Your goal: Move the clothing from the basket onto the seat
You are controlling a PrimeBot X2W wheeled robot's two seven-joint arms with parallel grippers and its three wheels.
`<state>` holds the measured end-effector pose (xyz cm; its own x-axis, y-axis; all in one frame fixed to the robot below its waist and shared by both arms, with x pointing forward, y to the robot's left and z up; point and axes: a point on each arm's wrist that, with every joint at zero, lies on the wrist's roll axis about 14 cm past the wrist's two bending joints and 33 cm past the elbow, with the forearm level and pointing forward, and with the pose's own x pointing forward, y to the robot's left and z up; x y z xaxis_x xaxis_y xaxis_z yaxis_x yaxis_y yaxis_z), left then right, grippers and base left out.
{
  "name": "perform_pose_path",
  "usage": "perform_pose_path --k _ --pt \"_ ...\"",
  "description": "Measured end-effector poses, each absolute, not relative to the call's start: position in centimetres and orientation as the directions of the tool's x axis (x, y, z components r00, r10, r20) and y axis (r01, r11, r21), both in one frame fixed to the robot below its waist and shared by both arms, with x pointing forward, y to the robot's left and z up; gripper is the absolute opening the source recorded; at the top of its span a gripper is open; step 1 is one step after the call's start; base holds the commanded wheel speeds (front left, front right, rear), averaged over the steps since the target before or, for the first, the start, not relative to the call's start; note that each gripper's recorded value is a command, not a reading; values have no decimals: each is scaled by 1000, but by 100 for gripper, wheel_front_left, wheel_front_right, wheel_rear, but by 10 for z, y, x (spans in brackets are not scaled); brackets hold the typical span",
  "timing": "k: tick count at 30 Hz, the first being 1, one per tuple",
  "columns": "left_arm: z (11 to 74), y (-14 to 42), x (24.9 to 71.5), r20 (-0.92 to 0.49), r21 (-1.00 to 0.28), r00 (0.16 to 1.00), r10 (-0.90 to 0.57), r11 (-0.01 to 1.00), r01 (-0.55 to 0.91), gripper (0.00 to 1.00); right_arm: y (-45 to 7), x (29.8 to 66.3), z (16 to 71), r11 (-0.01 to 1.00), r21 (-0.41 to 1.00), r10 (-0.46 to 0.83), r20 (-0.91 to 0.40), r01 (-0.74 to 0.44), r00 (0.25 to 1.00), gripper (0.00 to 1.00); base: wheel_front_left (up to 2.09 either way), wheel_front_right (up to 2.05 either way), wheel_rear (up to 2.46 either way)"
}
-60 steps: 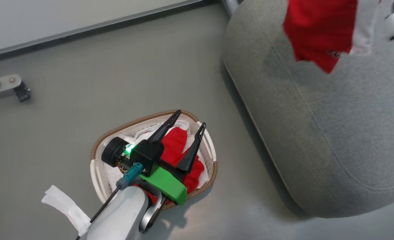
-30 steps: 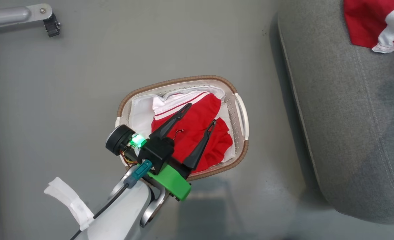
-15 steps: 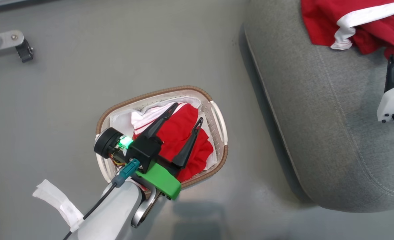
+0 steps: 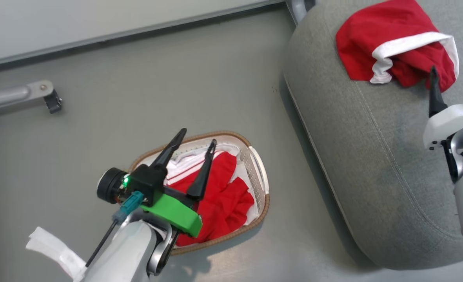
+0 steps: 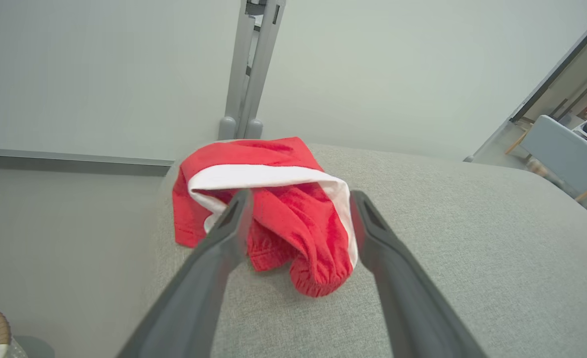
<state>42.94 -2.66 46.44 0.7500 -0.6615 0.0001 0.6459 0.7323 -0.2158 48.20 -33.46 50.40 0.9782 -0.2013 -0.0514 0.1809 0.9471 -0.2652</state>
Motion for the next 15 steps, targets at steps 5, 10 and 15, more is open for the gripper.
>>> perform_pose_path --k 5,10,15 --pt "479 11 431 21 -213 839 -544 817 535 100 -295 492 530 969 -222 -109 24 111 994 100 0 0 0" --pt "479 59 423 7 -233 921 -390 895 381 100 -246 495 538 988 -155 -10 61 20 998 100 0 0 0" --pt "477 101 408 -7 -253 971 -239 940 230 100 -201 489 540 997 -65 58 100 -52 993 100 0 0 0"
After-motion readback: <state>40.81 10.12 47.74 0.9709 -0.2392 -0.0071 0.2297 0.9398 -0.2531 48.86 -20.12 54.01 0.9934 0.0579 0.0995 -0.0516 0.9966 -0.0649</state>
